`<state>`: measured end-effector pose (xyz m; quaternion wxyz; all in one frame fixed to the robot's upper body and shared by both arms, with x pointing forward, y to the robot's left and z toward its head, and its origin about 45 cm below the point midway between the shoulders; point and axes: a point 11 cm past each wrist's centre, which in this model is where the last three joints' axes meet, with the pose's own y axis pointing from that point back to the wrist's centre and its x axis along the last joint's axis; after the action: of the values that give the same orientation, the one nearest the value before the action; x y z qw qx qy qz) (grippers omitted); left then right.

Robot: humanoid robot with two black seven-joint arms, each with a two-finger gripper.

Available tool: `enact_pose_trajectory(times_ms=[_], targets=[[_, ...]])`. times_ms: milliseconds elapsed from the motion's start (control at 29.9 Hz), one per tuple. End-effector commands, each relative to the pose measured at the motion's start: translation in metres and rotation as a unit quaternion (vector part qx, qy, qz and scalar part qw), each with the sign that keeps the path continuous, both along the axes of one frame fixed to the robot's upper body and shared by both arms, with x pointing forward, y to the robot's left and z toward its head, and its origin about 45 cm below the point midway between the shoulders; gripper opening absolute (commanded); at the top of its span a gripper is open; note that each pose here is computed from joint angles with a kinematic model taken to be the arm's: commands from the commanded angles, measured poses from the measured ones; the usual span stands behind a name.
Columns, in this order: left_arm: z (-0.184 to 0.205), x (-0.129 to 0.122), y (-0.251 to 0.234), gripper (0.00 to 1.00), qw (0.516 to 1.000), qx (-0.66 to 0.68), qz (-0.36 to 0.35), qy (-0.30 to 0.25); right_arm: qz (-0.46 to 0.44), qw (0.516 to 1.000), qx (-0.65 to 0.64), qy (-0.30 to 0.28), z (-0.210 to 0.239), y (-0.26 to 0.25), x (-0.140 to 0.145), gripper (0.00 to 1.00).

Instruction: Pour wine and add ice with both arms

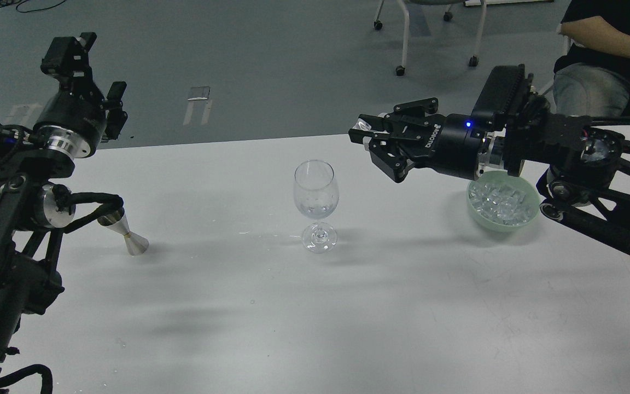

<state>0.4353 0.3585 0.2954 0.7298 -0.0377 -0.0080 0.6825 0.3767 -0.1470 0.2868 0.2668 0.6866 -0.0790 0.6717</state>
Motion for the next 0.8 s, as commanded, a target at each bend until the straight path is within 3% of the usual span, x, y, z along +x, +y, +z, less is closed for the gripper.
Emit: enact_pose_trajectory(times_ms=[0,468,769], targets=[[0.001,0.000,0.001,0.97,1.000,-0.001,0.001,-0.001,0.012,1.000,-0.004,0.008,-0.003,0.013,-0.002,0.12],[-0.001,0.000,-0.001,0.97,1.000,-0.001,0.000,0.000,0.035,0.999,-0.020,0.027,-0.021,0.047,-0.002,0.14],[-0.001,0.000,-0.001,0.97,1.000,-0.002,0.000,0.000,0.032,0.999,-0.021,0.033,-0.030,0.054,0.001,0.25]])
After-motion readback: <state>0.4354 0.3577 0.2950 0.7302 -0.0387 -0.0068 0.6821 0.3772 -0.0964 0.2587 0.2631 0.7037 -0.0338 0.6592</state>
